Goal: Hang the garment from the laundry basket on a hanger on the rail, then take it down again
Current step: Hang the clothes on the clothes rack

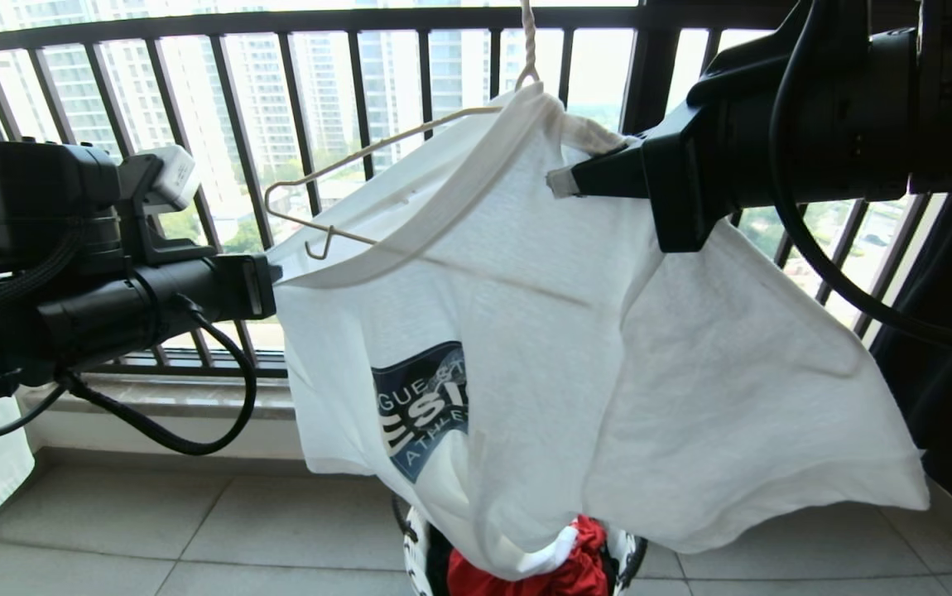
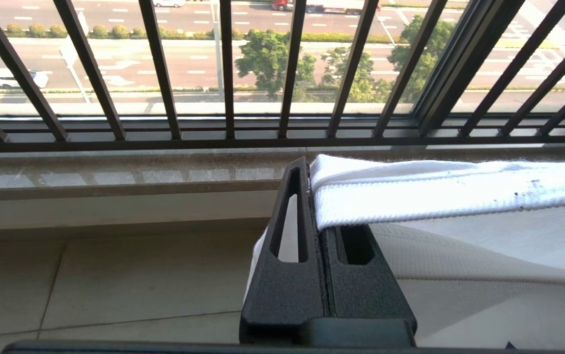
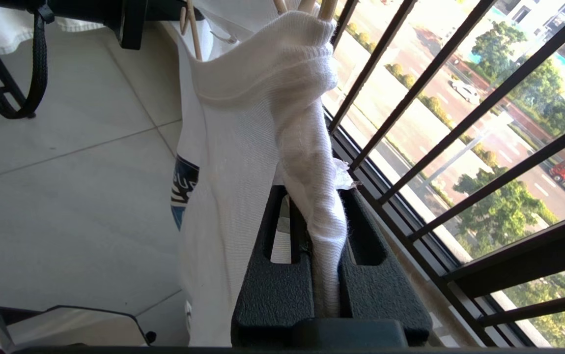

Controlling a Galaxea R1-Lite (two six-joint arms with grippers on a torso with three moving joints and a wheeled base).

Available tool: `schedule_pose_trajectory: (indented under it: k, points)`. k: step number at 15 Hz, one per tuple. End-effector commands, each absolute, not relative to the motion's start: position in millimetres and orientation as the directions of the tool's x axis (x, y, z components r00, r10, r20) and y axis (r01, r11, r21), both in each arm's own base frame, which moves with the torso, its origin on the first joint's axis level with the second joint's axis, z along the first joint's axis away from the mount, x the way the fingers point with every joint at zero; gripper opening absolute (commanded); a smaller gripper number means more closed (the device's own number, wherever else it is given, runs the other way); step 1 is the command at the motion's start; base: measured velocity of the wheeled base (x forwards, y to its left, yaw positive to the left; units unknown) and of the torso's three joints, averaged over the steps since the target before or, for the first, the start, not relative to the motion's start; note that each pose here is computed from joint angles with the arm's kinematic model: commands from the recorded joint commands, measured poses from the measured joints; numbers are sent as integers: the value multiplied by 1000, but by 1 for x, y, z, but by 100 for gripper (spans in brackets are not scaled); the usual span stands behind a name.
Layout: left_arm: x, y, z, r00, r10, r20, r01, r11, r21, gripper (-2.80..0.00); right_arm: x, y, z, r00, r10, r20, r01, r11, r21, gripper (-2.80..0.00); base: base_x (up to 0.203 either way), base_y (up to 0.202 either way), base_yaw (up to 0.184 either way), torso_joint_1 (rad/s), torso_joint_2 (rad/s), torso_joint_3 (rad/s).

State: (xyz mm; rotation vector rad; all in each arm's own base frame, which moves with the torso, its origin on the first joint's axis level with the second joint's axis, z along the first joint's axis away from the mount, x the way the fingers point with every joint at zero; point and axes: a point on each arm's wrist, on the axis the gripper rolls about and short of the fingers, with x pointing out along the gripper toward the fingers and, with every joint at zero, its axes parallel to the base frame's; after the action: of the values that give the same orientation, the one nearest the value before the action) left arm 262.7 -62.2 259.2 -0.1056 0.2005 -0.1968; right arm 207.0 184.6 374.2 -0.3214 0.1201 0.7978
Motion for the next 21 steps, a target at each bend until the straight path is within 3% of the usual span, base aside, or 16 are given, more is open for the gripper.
schedule_pose_trajectory:
  k: [1, 14, 21]
  points:
    - [264, -60, 259, 963, -194, -184, 173, 977, -123, -280, 210, 185, 366, 695, 674, -249, -719, 653, -240, -280, 0, 0, 0, 0, 0, 0]
    - [252, -53, 267, 966, -205, -159, 190, 976, -105, -280, 250, 186, 358, 761, 616, -204, -648, 706, -287, -280, 0, 0, 0, 0, 0, 0]
    - [250, -40, 274, 960, -237, -148, 220, 968, -124, -280, 251, 182, 337, 754, 593, -282, -657, 685, -316, -280, 0, 0, 0, 0, 0, 0]
